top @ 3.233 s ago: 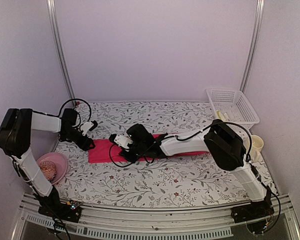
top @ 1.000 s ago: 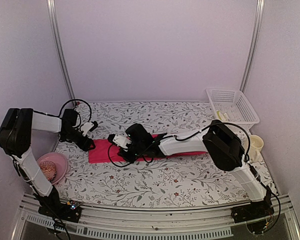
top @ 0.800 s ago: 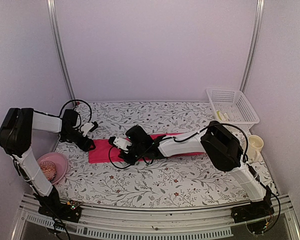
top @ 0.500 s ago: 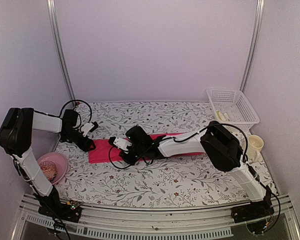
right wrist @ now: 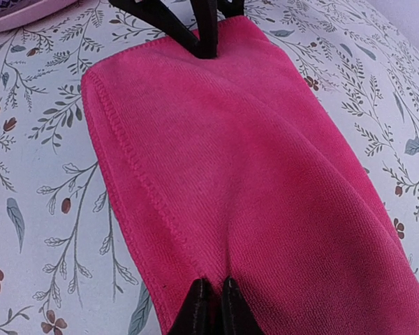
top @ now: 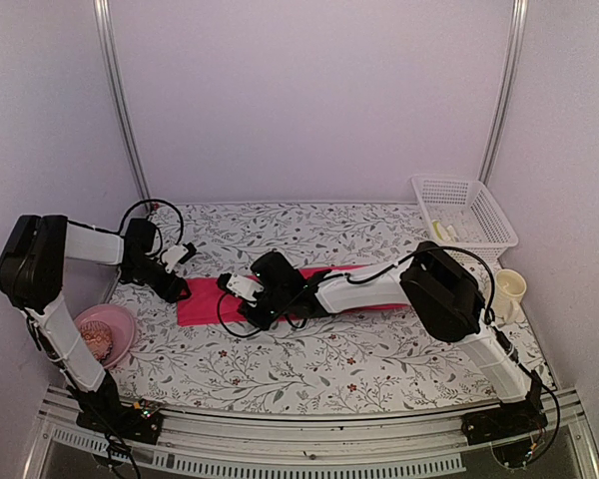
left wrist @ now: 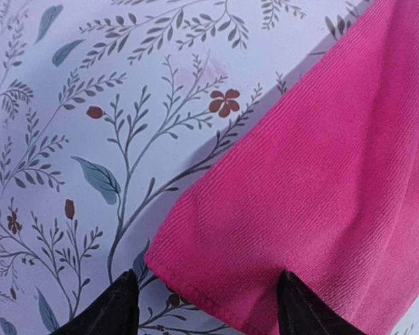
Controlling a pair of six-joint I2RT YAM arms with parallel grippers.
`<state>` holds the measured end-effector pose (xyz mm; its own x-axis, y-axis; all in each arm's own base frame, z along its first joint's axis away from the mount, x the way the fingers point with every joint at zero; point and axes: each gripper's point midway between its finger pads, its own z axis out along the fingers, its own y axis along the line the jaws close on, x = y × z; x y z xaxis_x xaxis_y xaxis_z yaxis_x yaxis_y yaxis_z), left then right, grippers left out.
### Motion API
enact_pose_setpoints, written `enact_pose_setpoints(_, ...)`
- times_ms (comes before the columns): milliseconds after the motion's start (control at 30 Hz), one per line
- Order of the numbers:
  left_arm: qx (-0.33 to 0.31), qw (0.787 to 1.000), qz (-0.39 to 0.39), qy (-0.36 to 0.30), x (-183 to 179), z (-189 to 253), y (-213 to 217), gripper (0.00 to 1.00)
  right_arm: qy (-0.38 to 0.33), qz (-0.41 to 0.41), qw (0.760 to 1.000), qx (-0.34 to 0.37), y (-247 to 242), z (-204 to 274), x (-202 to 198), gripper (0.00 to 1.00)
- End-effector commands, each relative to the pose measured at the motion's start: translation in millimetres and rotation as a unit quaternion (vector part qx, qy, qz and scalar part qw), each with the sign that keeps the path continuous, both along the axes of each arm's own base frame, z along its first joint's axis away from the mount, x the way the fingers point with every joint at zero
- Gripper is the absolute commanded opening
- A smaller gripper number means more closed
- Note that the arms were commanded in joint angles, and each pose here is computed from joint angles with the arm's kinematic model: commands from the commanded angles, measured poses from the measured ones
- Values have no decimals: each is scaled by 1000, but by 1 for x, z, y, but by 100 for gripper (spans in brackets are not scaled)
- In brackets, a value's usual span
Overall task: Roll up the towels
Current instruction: Adjust the towel at the center of the board.
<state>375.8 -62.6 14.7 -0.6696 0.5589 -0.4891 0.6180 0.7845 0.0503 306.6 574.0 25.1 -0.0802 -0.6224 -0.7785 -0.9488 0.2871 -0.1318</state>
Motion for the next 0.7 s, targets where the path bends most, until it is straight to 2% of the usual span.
enact_pose_setpoints(0,10,1000,8,4,2,-6,5,68,5,9,1000,14,6,22,-5,9)
enact_pose_setpoints(667,109,993,50,-6,12,-19,41,65,8,6,1000,16,6,32,-6,11)
